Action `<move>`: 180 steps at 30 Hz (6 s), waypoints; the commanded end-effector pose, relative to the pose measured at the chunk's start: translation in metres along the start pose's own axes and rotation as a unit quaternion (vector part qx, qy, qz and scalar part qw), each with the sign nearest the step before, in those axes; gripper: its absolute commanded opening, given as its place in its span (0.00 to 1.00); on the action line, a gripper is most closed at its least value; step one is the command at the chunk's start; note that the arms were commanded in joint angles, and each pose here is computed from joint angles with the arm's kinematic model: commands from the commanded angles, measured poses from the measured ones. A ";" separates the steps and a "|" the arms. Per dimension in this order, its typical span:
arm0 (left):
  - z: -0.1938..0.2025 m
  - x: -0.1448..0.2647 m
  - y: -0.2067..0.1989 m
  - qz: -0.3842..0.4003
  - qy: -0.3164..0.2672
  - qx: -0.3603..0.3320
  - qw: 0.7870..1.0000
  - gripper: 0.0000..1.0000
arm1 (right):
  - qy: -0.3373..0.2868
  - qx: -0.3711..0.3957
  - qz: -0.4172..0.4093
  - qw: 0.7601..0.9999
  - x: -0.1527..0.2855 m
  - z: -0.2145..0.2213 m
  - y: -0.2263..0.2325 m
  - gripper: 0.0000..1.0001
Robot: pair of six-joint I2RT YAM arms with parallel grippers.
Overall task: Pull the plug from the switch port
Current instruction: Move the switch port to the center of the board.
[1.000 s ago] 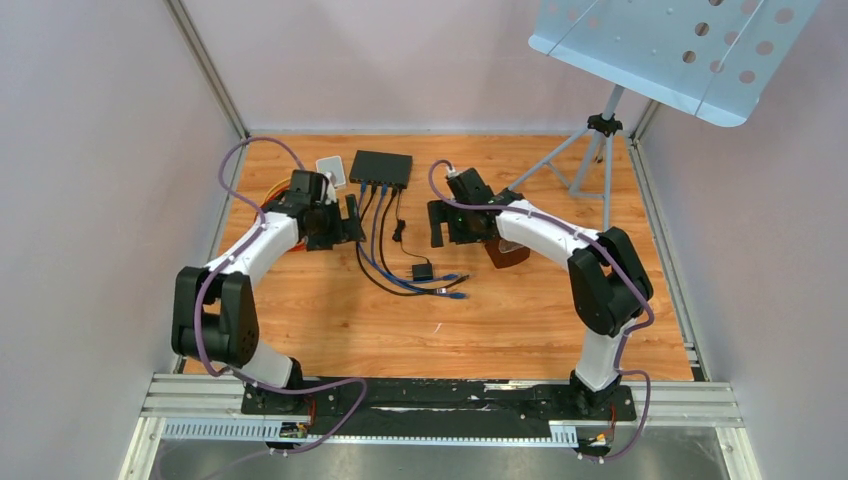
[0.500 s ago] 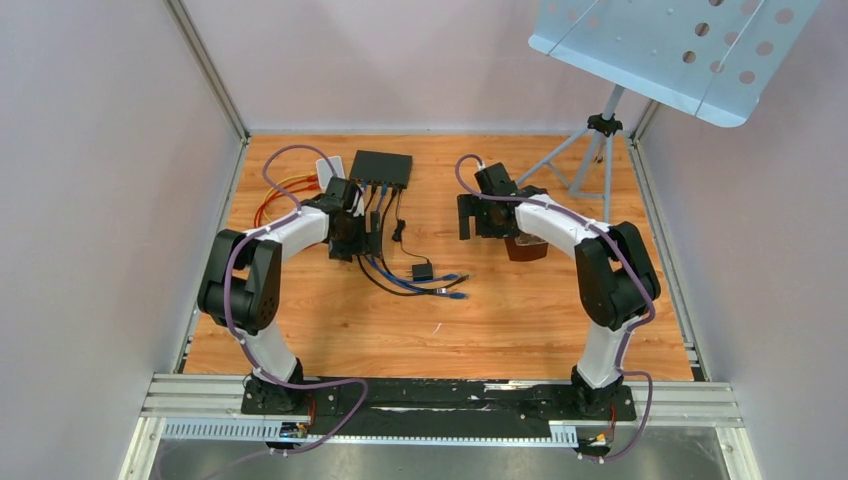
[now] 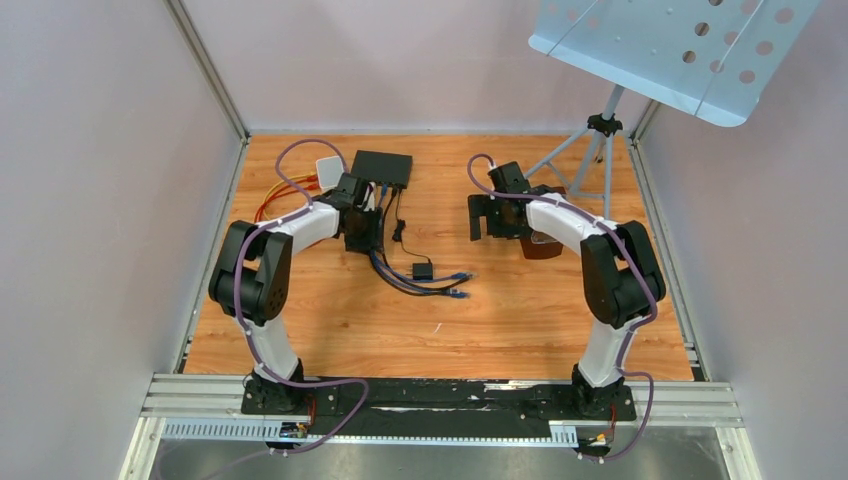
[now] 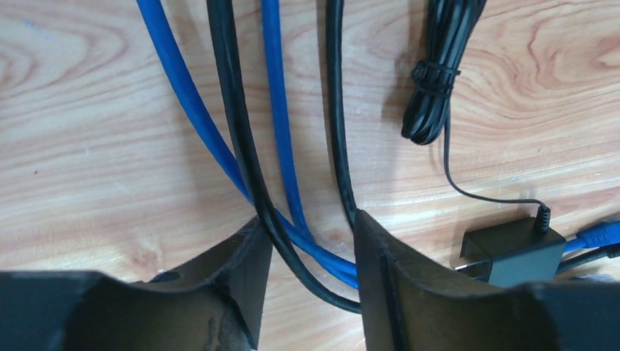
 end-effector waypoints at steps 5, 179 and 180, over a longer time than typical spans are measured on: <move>0.025 -0.017 -0.011 0.007 0.033 -0.022 0.999 0.31 | -0.036 -0.020 -0.161 0.986 0.038 -0.021 0.045 0.95; 0.096 0.026 -0.029 0.158 0.032 0.009 0.987 0.48 | 0.104 -0.057 -0.244 0.962 -0.010 0.037 0.080 0.58; 0.099 0.029 -0.027 0.149 0.030 0.013 0.988 0.49 | 0.098 -0.053 -0.233 0.966 -0.006 0.038 0.078 0.60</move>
Point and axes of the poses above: each gripper's point midway between its finger pads, its own x axis back along the fingers, its own y axis along the line the jaws close on, z = x × y, the point moved 8 cm from there along x, back along the fingers, and after that the axes turned 10 degrees about x, right-handed, at the moved point
